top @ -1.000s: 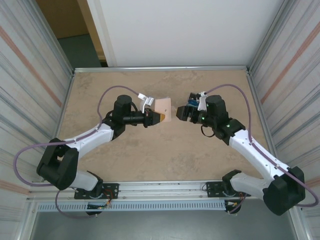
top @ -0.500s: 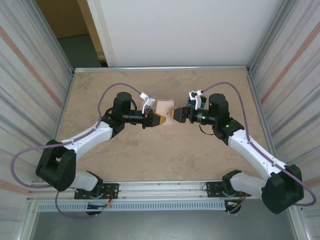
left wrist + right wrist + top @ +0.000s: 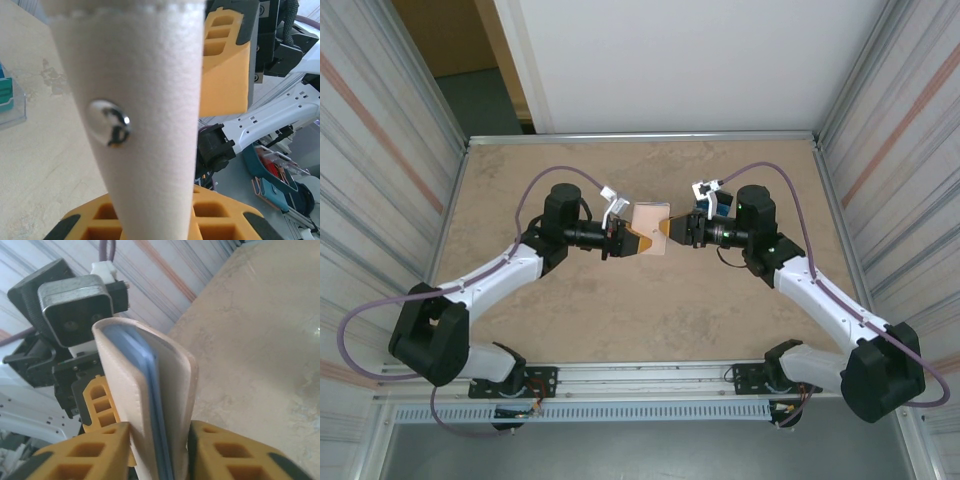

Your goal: Take the credit cards out of the card holder

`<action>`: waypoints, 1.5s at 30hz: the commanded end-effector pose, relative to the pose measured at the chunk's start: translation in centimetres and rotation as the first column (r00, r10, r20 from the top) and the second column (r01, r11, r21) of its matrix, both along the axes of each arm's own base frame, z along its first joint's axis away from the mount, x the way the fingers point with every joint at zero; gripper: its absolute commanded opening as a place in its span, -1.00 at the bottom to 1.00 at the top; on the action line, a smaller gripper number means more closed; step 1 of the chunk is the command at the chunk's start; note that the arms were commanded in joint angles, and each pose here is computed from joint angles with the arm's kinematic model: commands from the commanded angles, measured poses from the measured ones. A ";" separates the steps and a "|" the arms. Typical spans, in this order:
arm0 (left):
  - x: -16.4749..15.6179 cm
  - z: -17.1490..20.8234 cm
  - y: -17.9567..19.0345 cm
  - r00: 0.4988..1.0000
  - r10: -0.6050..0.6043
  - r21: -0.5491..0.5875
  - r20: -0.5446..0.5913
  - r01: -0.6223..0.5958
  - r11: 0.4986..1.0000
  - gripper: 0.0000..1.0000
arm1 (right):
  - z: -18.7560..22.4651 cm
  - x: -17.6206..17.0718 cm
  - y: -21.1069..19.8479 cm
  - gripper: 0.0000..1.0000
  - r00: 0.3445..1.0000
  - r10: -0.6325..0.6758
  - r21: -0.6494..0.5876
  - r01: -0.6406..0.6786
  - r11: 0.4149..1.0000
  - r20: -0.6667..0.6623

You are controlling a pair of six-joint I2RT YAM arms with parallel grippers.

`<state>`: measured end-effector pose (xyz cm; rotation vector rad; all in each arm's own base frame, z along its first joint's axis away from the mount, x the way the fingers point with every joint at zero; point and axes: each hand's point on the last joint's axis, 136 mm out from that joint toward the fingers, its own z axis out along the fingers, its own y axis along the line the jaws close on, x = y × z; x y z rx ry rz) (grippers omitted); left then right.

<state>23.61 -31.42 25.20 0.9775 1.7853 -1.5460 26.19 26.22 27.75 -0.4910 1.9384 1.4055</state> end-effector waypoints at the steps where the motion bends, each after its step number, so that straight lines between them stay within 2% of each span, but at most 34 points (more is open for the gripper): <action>1: -0.4 3.0 0.0 0.996 -0.029 -0.064 0.088 0.035 0.997 -1.00 | 1.0 -0.5 0.1 -0.56 0.999 0.035 0.029 -0.036 0.999 0.026; 3: -0.4 3.0 0.0 0.997 -0.029 -0.066 0.079 0.034 0.997 -0.95 | 1.0 -0.5 0.0 -0.75 0.999 0.034 0.030 -0.035 0.999 0.020; 5: -0.4 3.0 0.0 0.997 -0.029 -0.064 0.072 0.034 0.997 -0.77 | 1.0 -0.4 -0.1 -0.86 0.999 0.027 0.031 -0.027 0.999 0.017; 6: -0.4 2.9 0.0 0.997 -0.030 -0.062 0.069 0.034 0.997 -0.62 | 1.0 -0.4 -0.3 -0.90 1.000 0.022 0.033 -0.022 0.999 0.017; 9: -0.3 2.7 0.4 0.998 -0.020 -0.055 0.055 0.023 0.998 -0.44 | 1.0 -0.2 -0.8 -0.96 1.000 0.003 0.036 -0.004 0.999 0.017; 12: -0.1 2.2 1.0 0.999 0.003 -0.049 0.035 -0.002 0.999 -0.33 | 1.2 -0.2 -1.2 -1.00 1.000 -0.015 0.039 0.014 0.999 0.023; 18: 0.3 1.8 1.6 1.000 0.027 -0.056 0.003 -0.027 0.998 -0.32 | 1.5 -0.3 -1.6 -1.00 0.999 -0.029 0.047 0.028 0.999 0.023; 20: 0.4 2.1 1.5 1.000 0.023 -0.069 0.003 -0.023 0.997 -0.35 | 1.4 -0.3 -1.5 -1.00 1.000 -0.025 0.050 0.024 0.998 0.018; 26: 1.1 2.0 1.1 0.999 0.030 -0.079 -0.018 -0.031 0.996 -0.79 | 1.8 -0.3 -1.2 -1.00 1.000 -0.007 0.081 0.007 0.997 0.003; 29: 1.4 1.8 1.0 0.999 0.033 -0.087 -0.043 -0.037 0.996 -1.00 | 2.3 -0.6 -1.0 -0.76 1.000 0.007 0.118 -0.007 0.993 0.008; 31: 1.6 1.9 0.9 0.998 0.033 -0.100 -0.061 -0.039 0.994 -1.00 | 3.0 -1.0 -0.8 -0.56 0.999 0.028 0.154 -0.031 0.988 0.022; 33: 1.8 2.1 0.8 0.996 0.031 -0.114 -0.079 -0.040 0.993 -1.00 | 3.5 -1.3 -0.8 -0.45 0.999 0.038 0.182 -0.043 0.982 0.029; 40: 2.3 4.3 0.5 0.991 -0.013 -0.194 -0.135 -0.013 0.981 -1.00 | 5.0 -2.1 -1.3 -0.32 0.995 0.025 0.211 -0.044 0.977 0.092; 45: 2.4 5.0 0.5 0.990 -0.006 -0.201 -0.140 -0.022 0.979 -1.00 | 3.5 -1.5 -2.1 -0.23 0.995 -0.059 0.164 0.045 0.985 0.083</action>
